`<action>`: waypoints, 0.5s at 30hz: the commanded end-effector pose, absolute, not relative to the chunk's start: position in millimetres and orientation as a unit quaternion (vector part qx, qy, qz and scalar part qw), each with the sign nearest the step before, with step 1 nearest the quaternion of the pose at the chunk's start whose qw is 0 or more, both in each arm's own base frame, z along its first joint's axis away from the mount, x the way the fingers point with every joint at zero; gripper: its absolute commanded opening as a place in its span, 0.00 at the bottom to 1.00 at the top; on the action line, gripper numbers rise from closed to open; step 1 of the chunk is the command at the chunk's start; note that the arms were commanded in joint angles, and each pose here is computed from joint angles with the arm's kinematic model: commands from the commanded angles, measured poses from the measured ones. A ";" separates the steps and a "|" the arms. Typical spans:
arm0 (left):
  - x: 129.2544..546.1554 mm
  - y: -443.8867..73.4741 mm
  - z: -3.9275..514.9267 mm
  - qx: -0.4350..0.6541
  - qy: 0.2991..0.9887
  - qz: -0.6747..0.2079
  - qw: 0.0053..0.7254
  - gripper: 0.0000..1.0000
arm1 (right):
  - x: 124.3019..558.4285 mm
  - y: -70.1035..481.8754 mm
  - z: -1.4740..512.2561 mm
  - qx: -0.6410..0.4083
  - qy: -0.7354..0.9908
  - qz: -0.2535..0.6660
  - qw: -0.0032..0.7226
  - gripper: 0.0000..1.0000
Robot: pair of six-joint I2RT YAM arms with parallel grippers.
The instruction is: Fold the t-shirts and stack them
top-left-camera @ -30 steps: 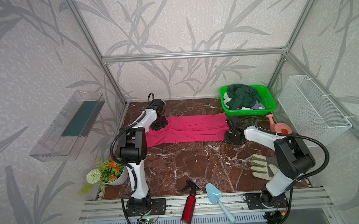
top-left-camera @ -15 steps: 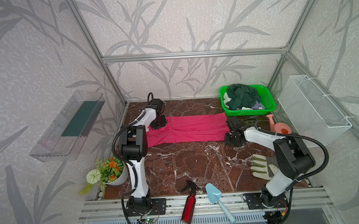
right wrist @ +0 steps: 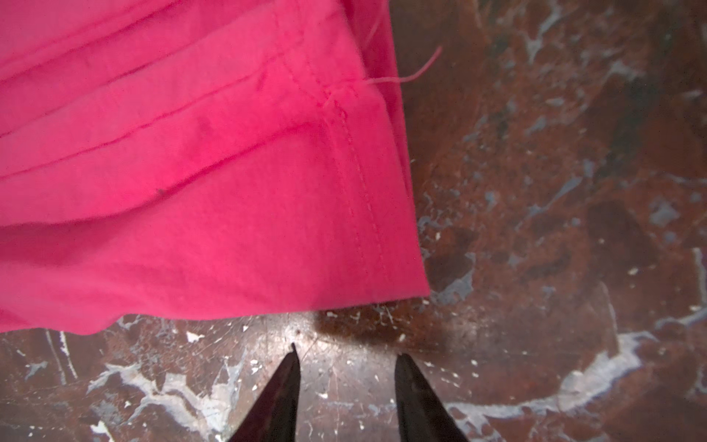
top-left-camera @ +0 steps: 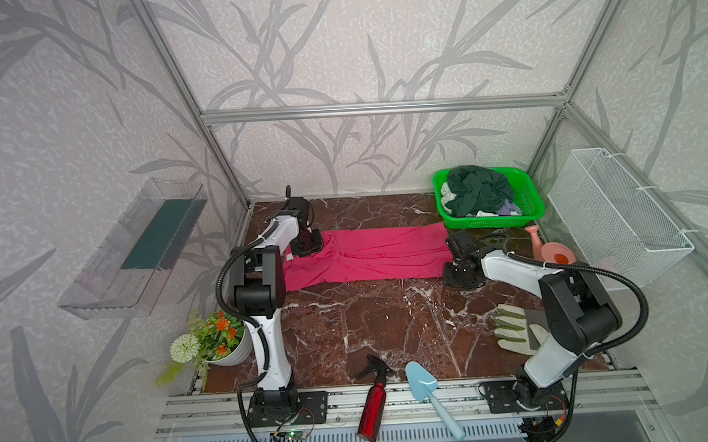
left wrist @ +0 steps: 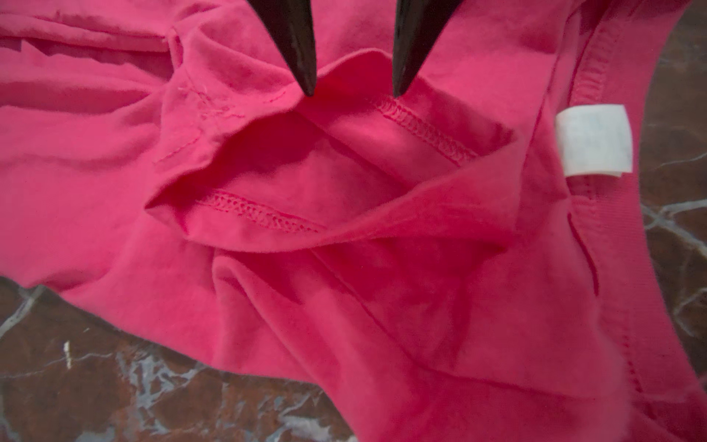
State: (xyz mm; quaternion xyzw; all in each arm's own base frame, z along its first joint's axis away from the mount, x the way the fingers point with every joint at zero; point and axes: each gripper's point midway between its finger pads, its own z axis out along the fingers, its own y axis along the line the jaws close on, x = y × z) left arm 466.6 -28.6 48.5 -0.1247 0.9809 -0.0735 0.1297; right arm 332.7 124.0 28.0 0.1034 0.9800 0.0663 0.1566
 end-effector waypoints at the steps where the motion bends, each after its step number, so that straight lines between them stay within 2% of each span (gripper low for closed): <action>1: 462.8 -31.2 42.3 -0.078 0.985 -0.089 0.122 0.35 | 334.3 127.5 33.2 0.097 0.980 0.070 0.158 0.43; 15: 462.4 -44.9 35.3 -0.055 0.985 -0.115 0.114 0.35 | 334.2 128.4 28.5 0.095 0.981 0.070 0.153 0.42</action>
